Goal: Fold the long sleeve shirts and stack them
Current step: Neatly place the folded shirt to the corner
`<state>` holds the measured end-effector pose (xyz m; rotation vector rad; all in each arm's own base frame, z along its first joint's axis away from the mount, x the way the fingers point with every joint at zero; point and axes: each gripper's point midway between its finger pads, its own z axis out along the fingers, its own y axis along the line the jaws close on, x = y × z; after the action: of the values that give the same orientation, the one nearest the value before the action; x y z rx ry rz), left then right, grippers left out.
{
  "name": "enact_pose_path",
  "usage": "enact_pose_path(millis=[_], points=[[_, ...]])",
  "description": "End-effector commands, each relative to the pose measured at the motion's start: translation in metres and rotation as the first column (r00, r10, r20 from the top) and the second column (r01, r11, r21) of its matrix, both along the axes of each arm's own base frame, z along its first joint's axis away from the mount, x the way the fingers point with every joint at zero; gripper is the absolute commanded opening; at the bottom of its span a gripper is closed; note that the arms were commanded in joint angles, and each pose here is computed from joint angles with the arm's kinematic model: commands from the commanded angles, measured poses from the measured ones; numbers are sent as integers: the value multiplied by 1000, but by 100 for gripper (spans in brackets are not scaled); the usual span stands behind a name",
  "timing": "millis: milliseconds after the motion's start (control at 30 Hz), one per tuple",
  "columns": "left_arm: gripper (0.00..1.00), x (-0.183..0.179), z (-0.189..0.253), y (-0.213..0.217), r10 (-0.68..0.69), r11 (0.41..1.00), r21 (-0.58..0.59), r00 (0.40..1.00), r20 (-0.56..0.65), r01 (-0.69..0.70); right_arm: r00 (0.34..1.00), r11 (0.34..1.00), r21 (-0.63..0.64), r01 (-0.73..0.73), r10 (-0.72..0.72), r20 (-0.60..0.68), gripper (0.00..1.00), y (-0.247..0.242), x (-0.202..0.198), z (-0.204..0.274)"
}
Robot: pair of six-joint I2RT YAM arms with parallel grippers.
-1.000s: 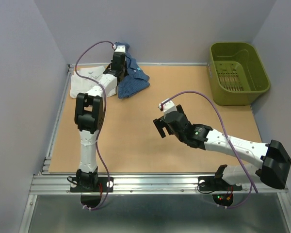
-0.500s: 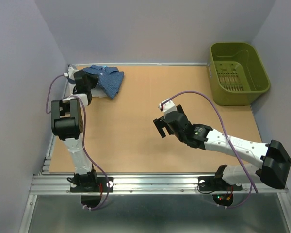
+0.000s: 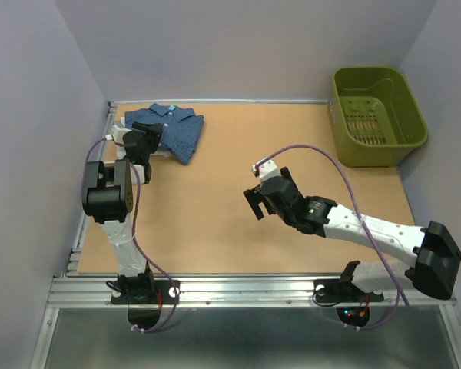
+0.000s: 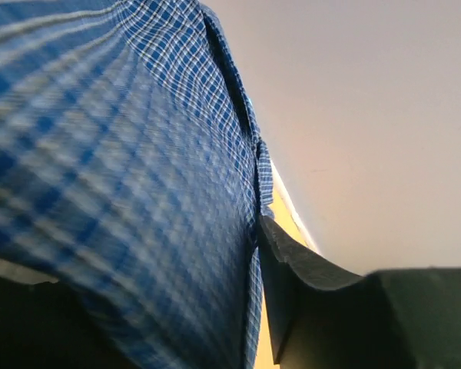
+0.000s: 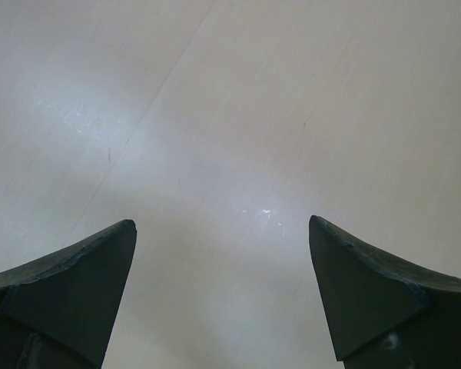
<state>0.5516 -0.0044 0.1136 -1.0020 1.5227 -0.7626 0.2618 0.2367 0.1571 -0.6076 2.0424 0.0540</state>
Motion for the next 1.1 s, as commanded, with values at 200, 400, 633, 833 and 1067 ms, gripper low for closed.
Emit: enact_pose_path(millis=[200, 400, 633, 833, 1067], points=[[83, -26, 47, 60, 97, 983, 157, 995, 12, -97, 1000, 1000, 10, 2, -2, -14, 98, -1, -2, -5], [84, -34, 34, 91, 113, 976, 195, 992, -64, -99, 1000, 1000, 9, -5, 5, -21, 98, -1, -4, -7], [84, -29, 10, 106, 94, 973, 224, 986, -138, -62, 1000, 1000, -1, -8, 8, -26, 98, -4, -6, -11], [74, -20, -3, 119, 89, 960, 277, 981, -174, -38, 999, 1000, 3, -20, 20, -38, 98, -1, -7, -14], [35, -8, 50, 134, 88, 878, 477, 992, -94, -32, 999, 1000, 4, -27, 27, -42, 97, 0, -8, -13]])
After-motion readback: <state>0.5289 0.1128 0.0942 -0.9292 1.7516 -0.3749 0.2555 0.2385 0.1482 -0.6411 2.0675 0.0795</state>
